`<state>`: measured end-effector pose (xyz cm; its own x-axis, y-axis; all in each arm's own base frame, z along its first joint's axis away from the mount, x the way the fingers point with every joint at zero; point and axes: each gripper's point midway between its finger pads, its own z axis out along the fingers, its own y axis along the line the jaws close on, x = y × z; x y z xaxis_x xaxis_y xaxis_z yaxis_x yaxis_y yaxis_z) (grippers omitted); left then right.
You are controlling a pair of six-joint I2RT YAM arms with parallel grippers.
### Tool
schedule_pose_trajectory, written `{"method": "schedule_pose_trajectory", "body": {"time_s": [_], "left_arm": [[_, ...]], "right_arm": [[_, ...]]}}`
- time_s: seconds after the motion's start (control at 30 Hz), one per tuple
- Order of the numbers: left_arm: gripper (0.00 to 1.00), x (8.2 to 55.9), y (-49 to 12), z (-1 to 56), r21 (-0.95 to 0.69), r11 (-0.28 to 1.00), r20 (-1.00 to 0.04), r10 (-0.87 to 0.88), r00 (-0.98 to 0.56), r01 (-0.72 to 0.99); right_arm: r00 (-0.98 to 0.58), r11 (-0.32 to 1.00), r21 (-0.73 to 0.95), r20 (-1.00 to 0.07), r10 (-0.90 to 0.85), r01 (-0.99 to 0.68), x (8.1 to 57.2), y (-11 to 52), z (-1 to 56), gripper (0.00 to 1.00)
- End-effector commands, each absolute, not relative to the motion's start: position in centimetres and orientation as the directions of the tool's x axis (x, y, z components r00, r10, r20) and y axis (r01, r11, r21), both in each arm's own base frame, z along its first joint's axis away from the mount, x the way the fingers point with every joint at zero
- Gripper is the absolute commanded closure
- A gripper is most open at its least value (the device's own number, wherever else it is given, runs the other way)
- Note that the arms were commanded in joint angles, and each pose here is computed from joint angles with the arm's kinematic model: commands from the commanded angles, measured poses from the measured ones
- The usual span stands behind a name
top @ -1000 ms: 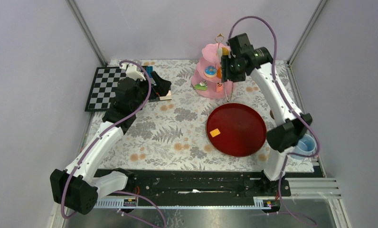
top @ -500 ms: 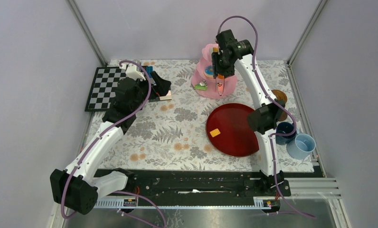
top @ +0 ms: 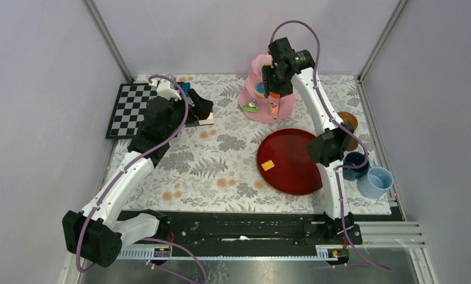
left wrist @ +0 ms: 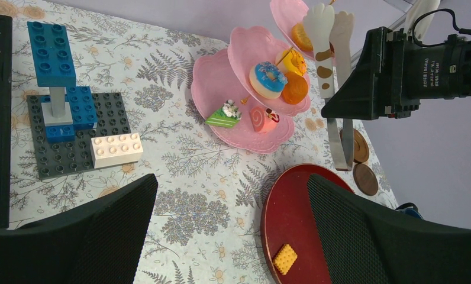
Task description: Serve the afternoon tea
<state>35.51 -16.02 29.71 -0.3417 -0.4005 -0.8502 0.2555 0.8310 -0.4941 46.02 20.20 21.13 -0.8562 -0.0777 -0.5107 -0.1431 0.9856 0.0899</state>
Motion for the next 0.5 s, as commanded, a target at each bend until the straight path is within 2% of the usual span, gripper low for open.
{"method": "schedule_pose_trajectory", "body": {"time_s": [0.0, 0.2, 0.47], "left_arm": [[0.01, 35.9, -16.2, 32.8, -0.486, 0.821, -0.868, -0.415, -0.272, 0.299], [0.01, 35.9, -16.2, 32.9, -0.486, 0.821, -0.868, -0.416, -0.270, 0.300], [0.01, 36.1, -16.3, 32.5, -0.489, 0.820, -0.866, -0.415, -0.279, 0.297]], "right_arm": [[-0.822, 0.982, 0.096, -0.564, -0.081, -0.163, 46.9, 20.6, 22.6, 0.38], [-0.817, 0.980, 0.101, -0.572, -0.081, -0.169, 46.8, 20.7, 23.1, 0.35], [-0.785, 0.978, 0.108, -0.616, -0.074, -0.177, 43.4, 19.7, 27.9, 0.40]]}}
